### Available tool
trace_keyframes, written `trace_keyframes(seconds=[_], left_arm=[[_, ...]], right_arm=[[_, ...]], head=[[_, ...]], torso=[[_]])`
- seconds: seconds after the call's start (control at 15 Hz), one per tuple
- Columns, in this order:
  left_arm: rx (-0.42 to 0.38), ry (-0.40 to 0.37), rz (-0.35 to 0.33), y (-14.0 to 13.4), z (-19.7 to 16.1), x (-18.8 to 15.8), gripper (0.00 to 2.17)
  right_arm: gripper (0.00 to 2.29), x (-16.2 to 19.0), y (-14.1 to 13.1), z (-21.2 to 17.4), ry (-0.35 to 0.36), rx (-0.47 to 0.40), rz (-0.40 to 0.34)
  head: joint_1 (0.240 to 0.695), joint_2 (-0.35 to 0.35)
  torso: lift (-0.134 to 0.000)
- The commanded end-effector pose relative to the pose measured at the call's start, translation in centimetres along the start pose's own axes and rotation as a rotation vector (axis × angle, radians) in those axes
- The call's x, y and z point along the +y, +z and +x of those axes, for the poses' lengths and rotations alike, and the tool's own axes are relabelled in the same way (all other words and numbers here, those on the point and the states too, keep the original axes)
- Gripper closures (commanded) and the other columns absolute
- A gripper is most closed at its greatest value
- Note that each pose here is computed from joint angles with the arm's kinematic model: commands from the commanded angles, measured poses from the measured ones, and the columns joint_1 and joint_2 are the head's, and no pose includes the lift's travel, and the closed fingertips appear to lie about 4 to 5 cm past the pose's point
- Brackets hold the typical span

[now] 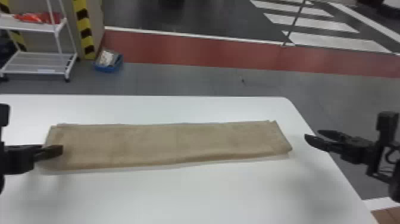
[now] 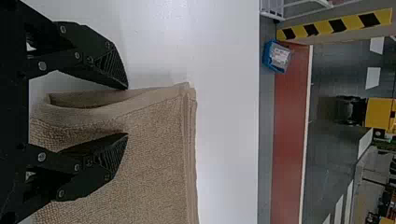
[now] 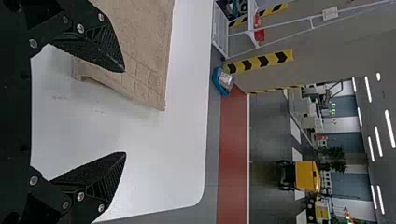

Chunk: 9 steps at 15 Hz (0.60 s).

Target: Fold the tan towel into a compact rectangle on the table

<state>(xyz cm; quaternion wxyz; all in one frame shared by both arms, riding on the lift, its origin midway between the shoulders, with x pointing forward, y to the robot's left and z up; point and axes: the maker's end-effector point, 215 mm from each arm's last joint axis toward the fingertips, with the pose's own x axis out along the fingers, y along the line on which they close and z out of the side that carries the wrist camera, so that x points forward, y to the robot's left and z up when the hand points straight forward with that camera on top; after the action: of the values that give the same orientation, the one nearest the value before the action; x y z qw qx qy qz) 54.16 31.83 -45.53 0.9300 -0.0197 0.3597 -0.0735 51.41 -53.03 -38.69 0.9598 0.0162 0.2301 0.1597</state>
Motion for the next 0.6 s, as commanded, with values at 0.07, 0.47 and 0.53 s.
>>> trace_keyframes(seconds=[0.07,0.47,0.53], left_arm=[[-0.003,0.000,-0.003,0.10,-0.07,0.10,0.63],[0.005,-0.020,-0.022,-0.15,-0.58,-0.18,1.83],[0.001,-0.043,-0.044,-0.13,-0.64,-0.64,1.83]], right_arm=[[0.29,0.71,-1.16,1.06,-0.009,0.024,-0.035],[0.29,0.77,-0.99,1.14,-0.009,0.018,-0.032],[0.29,0.77,-0.99,1.14,-0.009,0.018,-0.032]], head=[[0.695,-0.218],[0.695,-0.207],[0.695,-0.207]], torso=[[-0.124],[-0.124],[-0.124]])
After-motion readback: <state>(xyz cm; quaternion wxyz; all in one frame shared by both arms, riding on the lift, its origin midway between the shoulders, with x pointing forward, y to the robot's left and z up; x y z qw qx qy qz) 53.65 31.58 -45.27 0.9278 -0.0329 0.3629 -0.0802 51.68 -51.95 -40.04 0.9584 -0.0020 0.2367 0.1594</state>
